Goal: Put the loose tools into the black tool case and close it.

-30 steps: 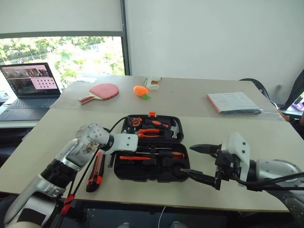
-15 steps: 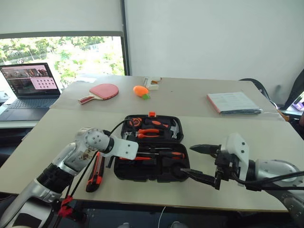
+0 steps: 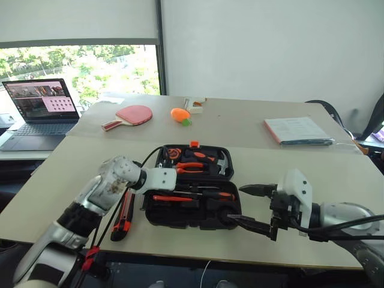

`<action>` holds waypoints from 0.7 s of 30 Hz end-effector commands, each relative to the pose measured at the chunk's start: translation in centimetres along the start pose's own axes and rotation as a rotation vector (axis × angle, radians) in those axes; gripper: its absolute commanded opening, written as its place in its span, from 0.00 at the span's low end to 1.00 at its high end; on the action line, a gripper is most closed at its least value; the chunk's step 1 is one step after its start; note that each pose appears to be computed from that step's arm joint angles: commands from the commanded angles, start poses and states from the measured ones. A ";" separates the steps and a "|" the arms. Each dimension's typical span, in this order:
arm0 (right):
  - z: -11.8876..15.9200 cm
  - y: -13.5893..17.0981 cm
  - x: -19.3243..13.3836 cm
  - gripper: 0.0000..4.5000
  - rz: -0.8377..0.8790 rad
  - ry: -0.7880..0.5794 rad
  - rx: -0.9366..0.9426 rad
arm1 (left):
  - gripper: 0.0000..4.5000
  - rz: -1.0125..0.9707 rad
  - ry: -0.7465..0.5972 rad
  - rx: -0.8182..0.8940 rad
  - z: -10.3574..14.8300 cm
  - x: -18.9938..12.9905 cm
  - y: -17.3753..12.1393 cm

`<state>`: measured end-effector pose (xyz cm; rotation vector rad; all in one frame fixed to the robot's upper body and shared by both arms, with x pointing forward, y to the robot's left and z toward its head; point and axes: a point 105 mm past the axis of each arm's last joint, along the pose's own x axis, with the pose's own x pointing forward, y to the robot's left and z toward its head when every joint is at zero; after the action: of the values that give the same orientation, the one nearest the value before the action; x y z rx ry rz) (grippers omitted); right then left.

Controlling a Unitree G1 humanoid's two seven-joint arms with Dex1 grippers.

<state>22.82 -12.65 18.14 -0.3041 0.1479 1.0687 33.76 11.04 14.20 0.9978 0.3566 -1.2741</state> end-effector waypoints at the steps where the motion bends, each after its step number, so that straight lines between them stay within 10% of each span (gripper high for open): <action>1: 0.8 0.1 -0.1 1.00 -0.003 -0.033 -0.043 | 0.01 0.009 -0.063 -0.049 1.4 -0.8 0.8; 21: 0.6 0.4 -0.1 1.00 -0.002 -0.028 -0.042 | 0.01 -0.081 0.016 0.050 -0.1 1.0 -2.7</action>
<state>22.67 -12.71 17.75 -0.3028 0.1631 1.0684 32.37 10.70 13.38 1.0126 0.3596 -1.3157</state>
